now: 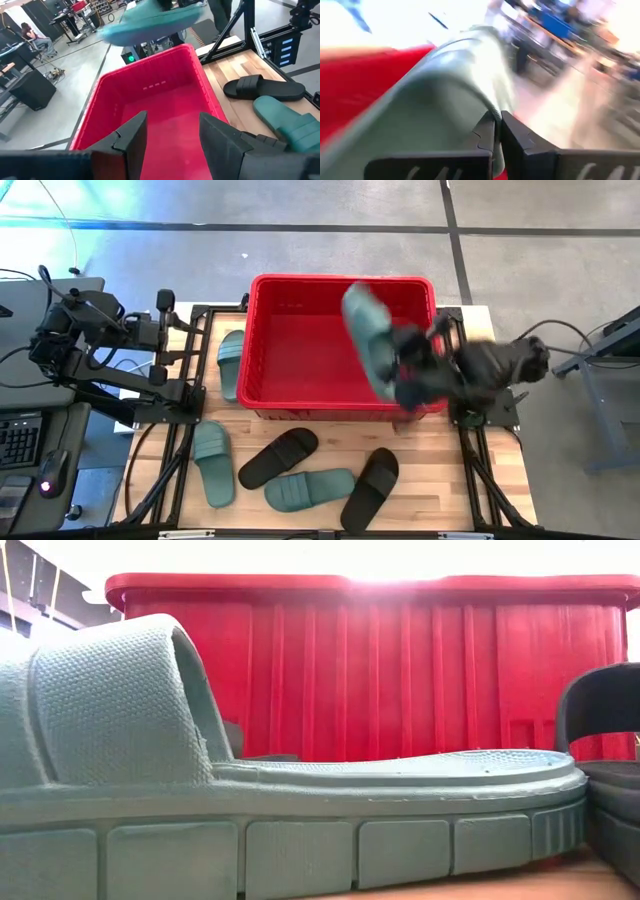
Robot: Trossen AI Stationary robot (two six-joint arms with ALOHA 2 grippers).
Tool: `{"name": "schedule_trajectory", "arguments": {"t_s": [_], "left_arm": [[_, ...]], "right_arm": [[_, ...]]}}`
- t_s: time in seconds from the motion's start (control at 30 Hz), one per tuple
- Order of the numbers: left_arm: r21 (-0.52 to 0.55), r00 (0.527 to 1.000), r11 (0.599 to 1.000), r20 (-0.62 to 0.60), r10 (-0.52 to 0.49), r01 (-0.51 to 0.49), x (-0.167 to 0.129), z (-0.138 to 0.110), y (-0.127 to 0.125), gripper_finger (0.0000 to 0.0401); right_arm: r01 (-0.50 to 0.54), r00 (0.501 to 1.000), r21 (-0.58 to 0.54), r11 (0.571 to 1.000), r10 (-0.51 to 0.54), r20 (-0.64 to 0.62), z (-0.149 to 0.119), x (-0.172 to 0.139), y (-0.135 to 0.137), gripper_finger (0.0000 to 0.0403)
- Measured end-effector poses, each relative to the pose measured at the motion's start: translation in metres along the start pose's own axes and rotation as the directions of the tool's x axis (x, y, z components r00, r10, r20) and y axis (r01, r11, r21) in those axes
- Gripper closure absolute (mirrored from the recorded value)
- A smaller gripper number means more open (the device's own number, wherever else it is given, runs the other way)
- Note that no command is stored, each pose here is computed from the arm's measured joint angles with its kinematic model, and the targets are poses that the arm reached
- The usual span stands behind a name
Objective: Pick and place slides into bin
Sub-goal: Put the green slide in the red bin
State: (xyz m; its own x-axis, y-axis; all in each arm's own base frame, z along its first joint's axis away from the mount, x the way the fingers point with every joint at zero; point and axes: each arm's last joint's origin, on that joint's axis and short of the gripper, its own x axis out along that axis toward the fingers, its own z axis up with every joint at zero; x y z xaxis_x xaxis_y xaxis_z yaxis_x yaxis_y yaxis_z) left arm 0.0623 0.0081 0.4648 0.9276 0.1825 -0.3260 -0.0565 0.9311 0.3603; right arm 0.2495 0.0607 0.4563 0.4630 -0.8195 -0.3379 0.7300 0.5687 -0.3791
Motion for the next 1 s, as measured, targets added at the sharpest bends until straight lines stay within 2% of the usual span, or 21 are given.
{"name": "schedule_trajectory", "arguments": {"t_s": [0.07,0.17,0.27,0.33,0.43,0.53,0.67,0.73,0.9,1.0], "left_arm": [[0.000,1.000,1.000,0.000,0.000,0.000,0.000,0.000,0.000,0.0240],[0.000,1.000,1.000,0.001,0.000,0.000,0.000,0.000,0.000,0.0240],[0.000,1.000,1.000,-0.001,0.001,-0.001,0.000,0.000,0.000,0.0240],[0.000,1.000,1.000,-0.003,0.007,-0.007,0.000,0.000,0.000,0.0240],[0.000,1.000,1.000,-0.006,0.014,-0.014,0.000,0.000,0.000,0.0240],[0.000,1.000,1.000,-0.006,0.015,-0.015,0.000,0.000,0.000,0.0240],[0.001,0.999,0.999,-0.015,0.040,-0.040,0.000,-0.001,0.001,0.0240],[0.001,0.999,0.999,-0.019,0.045,-0.045,0.000,-0.001,0.001,0.0240],[0.001,0.999,0.999,-0.020,0.048,-0.048,0.000,-0.001,0.001,0.0240],[0.001,0.998,0.998,-0.024,0.055,-0.055,0.000,-0.001,0.002,0.0240]], "right_arm": [[0.044,0.991,-0.041,0.998,-0.049,-0.127,-0.007,0.034,-0.006,0.0403],[0.079,0.938,-0.113,0.990,-0.112,-0.327,-0.030,0.083,-0.007,0.0403],[0.149,0.876,-0.204,0.968,-0.225,-0.427,-0.056,0.117,-0.011,0.0403],[0.147,0.835,-0.290,0.946,-0.276,-0.477,-0.074,0.134,-0.012,0.0403],[0.100,0.791,-0.393,0.914,-0.313,-0.526,-0.097,0.152,-0.010,0.0403],[0.013,0.787,-0.459,0.888,-0.292,-0.544,-0.116,0.172,-0.003,0.0403],[-0.053,0.774,-0.441,0.896,-0.242,-0.585,-0.145,0.198,0.003,0.0403],[-0.070,0.745,-0.420,0.905,-0.232,-0.625,-0.162,0.207,0.000,0.0403],[-0.084,0.668,-0.441,0.894,-0.278,-0.690,-0.194,0.219,-0.012,0.0403],[-0.111,0.675,-0.452,0.885,-0.267,-0.688,-0.203,0.227,-0.013,0.0403]]}}
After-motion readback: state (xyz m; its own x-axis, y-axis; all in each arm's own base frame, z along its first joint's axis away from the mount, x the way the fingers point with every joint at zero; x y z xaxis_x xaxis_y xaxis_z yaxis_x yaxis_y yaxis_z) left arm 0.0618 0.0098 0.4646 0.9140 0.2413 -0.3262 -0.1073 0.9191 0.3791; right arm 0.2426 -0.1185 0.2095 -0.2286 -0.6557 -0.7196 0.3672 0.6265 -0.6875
